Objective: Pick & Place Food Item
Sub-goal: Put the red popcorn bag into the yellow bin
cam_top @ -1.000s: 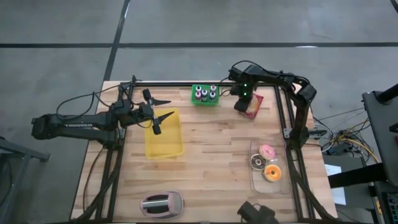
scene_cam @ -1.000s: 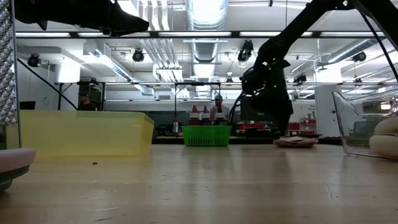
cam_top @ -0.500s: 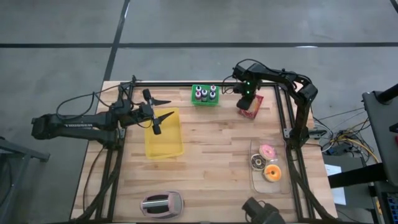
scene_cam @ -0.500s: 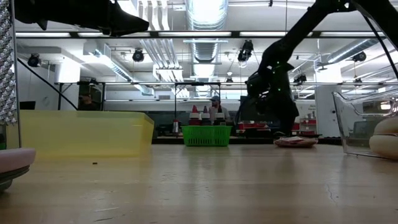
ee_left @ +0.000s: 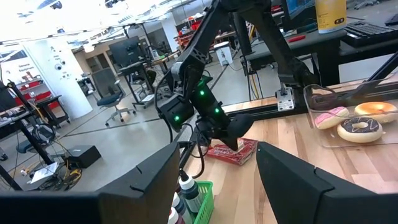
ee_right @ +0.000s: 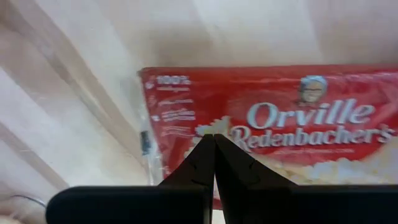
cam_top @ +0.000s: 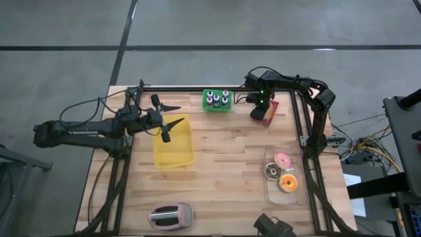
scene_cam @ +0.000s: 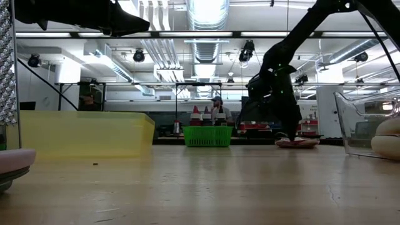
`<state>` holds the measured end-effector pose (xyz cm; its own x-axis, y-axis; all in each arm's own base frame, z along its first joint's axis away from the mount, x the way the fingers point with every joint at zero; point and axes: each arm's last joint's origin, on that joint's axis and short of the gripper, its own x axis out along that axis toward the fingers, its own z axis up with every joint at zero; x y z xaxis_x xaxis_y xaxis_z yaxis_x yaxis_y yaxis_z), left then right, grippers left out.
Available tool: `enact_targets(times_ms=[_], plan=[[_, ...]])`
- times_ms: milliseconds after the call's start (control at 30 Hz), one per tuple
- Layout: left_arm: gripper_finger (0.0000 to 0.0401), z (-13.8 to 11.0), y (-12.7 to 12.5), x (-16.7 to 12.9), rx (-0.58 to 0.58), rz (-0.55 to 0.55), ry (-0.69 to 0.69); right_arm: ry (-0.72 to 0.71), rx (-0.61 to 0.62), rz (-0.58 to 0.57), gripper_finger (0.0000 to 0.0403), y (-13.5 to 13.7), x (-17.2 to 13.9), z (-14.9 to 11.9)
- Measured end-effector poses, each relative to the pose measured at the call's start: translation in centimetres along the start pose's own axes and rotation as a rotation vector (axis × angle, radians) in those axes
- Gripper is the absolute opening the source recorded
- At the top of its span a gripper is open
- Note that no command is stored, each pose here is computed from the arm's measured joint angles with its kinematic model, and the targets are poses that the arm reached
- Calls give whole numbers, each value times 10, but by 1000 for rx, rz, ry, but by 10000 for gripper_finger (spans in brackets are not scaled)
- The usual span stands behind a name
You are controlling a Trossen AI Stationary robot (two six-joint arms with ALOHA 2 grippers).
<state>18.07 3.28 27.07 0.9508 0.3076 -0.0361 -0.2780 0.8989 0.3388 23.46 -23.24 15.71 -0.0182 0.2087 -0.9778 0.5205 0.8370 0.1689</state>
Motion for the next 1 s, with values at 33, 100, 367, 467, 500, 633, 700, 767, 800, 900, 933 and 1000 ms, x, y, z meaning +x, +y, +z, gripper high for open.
enact_targets(times_ms=[33,100,367,467,500,633,700,767,800,900,933,1000], plan=[[218,0,0,0,0,0,0,-2,-4,11,7,1,0,0],[218,0,0,0,0,0,0,-4,-10,22,7,4,1,1],[218,0,0,0,0,0,0,7,-20,25,7,8,10,-2],[218,0,0,0,0,0,-1,14,-26,52,7,11,14,-3],[218,0,0,0,0,0,0,16,-31,63,7,13,16,-4],[218,0,0,0,0,0,0,22,-60,73,7,22,18,-3],[218,0,0,0,0,0,0,26,-81,72,7,29,19,-2],[218,0,0,0,0,0,0,27,-102,76,7,37,21,0],[218,0,0,0,0,0,0,25,-114,83,7,42,21,1],[218,0,0,0,0,0,0,9,-144,118,7,57,24,4],[218,0,0,0,0,0,0,4,-156,122,7,63,25,5],[218,0,0,0,0,0,-1,-5,-180,131,7,74,27,7]])
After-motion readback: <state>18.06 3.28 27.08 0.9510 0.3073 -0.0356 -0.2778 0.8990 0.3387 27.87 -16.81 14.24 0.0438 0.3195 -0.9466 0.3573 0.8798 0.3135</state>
